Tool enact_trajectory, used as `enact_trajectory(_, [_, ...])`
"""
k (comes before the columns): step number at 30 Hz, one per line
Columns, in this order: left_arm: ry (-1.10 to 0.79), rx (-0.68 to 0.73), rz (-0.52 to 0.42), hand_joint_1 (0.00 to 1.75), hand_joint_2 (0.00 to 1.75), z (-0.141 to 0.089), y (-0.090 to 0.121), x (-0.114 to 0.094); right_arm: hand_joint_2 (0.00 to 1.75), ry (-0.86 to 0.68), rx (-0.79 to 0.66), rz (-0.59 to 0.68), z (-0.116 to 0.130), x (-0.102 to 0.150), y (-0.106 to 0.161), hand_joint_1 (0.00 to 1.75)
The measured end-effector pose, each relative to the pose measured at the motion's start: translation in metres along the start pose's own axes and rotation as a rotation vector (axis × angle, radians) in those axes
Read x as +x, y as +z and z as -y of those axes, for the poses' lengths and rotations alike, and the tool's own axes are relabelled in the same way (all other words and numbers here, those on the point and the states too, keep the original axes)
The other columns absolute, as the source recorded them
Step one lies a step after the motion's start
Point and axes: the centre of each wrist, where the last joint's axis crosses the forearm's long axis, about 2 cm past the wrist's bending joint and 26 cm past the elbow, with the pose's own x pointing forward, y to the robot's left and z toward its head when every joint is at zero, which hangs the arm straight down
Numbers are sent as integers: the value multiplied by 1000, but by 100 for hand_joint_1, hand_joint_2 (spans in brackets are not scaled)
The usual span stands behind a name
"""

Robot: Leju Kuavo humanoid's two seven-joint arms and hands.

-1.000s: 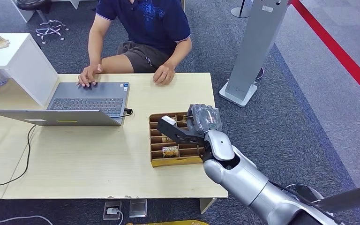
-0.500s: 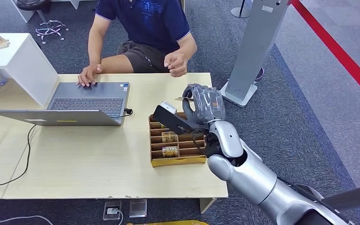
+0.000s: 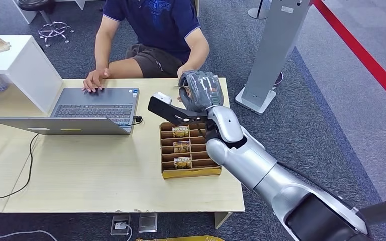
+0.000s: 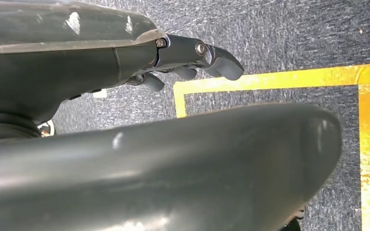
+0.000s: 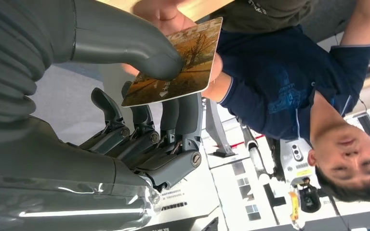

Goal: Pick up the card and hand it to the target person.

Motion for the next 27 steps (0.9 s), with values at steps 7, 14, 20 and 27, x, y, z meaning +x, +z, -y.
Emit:
enact_trajectory(7, [8, 3, -9, 0, 0, 0, 0, 0, 175, 19, 62, 0, -16, 10, -9, 148])
enact_trajectory(14, [-11, -2, -10, 0, 0, 0, 0, -1, 175, 44, 112, -31, -28, 10, -10, 0])
enact_trajectory(20, [-10, 2, -7, 0, 0, 0, 0, -1, 175, 42, 135, -41, -33, 9, -9, 0])
enact_trajectory(27, [22, 17, -15, 0, 0, -1, 0, -2, 175, -36, 75, -15, -28, 15, -13, 0])
